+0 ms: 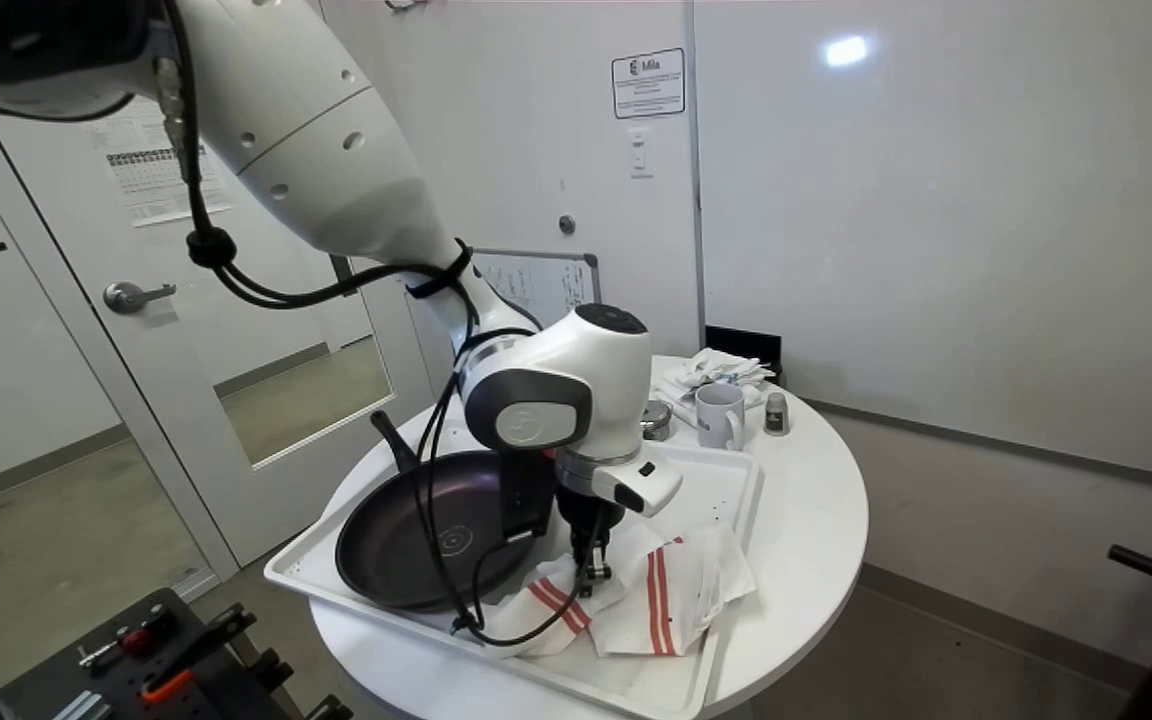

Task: Wipe the pan with a towel

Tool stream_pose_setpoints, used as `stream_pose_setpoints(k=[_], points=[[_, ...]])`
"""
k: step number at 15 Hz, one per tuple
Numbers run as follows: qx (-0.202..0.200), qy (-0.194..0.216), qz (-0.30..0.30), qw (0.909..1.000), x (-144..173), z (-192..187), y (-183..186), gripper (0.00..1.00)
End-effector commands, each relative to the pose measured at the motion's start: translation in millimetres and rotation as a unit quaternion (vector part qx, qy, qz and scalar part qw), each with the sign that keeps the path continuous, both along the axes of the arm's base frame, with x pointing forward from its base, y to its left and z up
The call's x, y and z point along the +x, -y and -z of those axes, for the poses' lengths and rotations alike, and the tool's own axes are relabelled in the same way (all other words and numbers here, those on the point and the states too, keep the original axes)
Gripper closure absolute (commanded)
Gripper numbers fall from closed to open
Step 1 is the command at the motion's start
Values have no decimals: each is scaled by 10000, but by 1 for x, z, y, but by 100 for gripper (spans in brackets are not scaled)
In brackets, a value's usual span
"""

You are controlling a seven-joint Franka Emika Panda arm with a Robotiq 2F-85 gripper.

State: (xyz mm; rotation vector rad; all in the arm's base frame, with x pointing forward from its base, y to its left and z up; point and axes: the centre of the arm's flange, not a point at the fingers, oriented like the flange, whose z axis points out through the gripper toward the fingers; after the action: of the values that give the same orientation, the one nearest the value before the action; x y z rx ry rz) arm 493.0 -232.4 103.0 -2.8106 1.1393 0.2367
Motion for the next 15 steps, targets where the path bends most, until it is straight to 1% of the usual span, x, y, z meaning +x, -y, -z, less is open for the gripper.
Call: stream_pose_setpoints(k=[1, 7, 12, 15], points=[[-57, 159, -161, 9997, -12, -19, -10, 97], [-467, 574, -300, 9968, -15, -77, -32, 97], [-991, 942, -540, 9891, -8, -140, -71, 97], [-1240, 1077, -728, 9837, 0, -166, -100, 97]])
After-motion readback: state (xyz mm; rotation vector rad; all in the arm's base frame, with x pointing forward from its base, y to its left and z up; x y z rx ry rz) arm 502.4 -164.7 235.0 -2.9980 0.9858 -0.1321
